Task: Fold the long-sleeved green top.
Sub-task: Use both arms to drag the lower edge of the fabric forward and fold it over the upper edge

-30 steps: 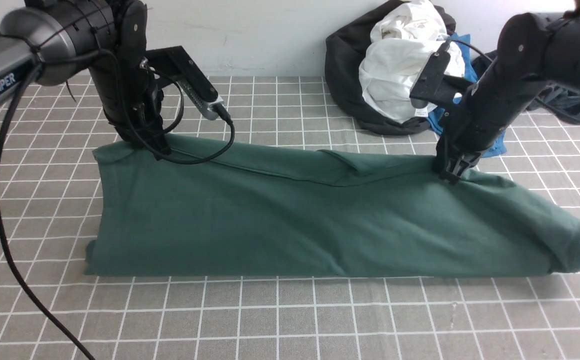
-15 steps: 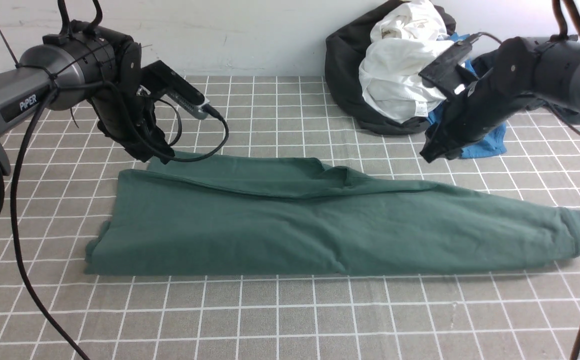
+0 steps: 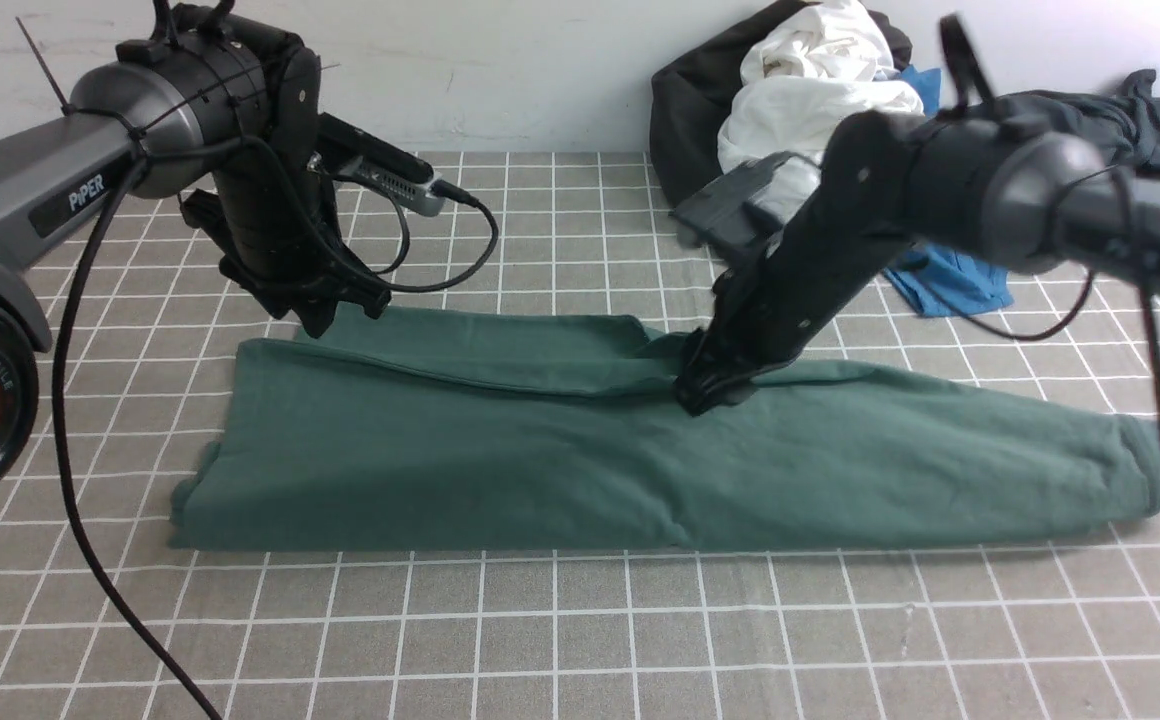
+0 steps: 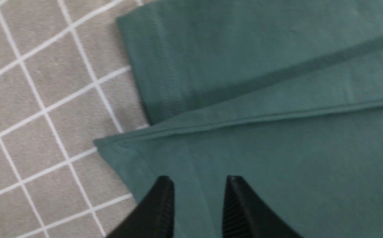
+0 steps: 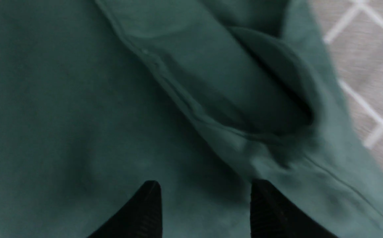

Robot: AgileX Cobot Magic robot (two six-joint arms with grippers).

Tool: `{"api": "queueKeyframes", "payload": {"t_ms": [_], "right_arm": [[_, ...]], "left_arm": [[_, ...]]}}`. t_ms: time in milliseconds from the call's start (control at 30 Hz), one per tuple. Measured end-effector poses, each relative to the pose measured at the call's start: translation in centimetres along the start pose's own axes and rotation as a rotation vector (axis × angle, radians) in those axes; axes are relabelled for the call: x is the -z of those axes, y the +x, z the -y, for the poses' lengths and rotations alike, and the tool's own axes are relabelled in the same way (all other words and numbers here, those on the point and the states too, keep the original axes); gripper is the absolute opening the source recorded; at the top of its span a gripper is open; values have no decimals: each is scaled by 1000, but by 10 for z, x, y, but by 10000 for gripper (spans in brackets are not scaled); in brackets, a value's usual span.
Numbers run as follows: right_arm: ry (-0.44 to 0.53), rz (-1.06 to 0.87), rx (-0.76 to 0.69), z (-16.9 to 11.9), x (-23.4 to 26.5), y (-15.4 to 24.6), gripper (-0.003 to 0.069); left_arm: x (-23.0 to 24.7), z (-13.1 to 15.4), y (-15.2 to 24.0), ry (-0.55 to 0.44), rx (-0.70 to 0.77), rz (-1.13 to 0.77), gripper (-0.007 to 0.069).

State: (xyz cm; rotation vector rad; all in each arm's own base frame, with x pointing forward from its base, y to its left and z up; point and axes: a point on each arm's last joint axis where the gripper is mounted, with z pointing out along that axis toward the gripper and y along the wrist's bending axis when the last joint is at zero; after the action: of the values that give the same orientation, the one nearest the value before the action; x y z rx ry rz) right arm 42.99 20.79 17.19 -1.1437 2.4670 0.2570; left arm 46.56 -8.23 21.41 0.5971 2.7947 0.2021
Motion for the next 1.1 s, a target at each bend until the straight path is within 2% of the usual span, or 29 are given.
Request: {"api": "queueKeyframes", "payload": {"t_ms": [100,200,233,267,333,500,600,733,900,1033,1100], "right_arm": [[24,31,-10,-3,-26,-1,349],[87,133,-104,6,-33,-7,349],[91,138,-114,7,-34,-7,349],[114,188,-200,14,-37,-8,347],[156,266,-279,25,-38,-10,347],[221,360,-466,67,-29,-3,347],[221,338,-494,89,-8,-7,347],[229,236,-454,107,33,-12,347],[352,69,-376,125,107,-13,347],[452,64,-386,135,144,-10,347],[456,68,-417,135,155,-6,347]], "left_arm": [[0,4,1,14,-17,-12,88],[0,5,2,27,-33,-29,13],[0,5,2,26,-33,-30,11],[0,5,3,29,-37,-37,0],[0,5,4,31,-40,-45,-8],[0,5,4,35,-43,-45,-8],[0,5,4,35,-43,-45,-8],[0,6,4,43,-40,-45,-8],[2,16,2,84,-46,-47,-8],[6,36,0,120,-94,-53,-8],[13,46,0,138,-111,-55,-8]]}}
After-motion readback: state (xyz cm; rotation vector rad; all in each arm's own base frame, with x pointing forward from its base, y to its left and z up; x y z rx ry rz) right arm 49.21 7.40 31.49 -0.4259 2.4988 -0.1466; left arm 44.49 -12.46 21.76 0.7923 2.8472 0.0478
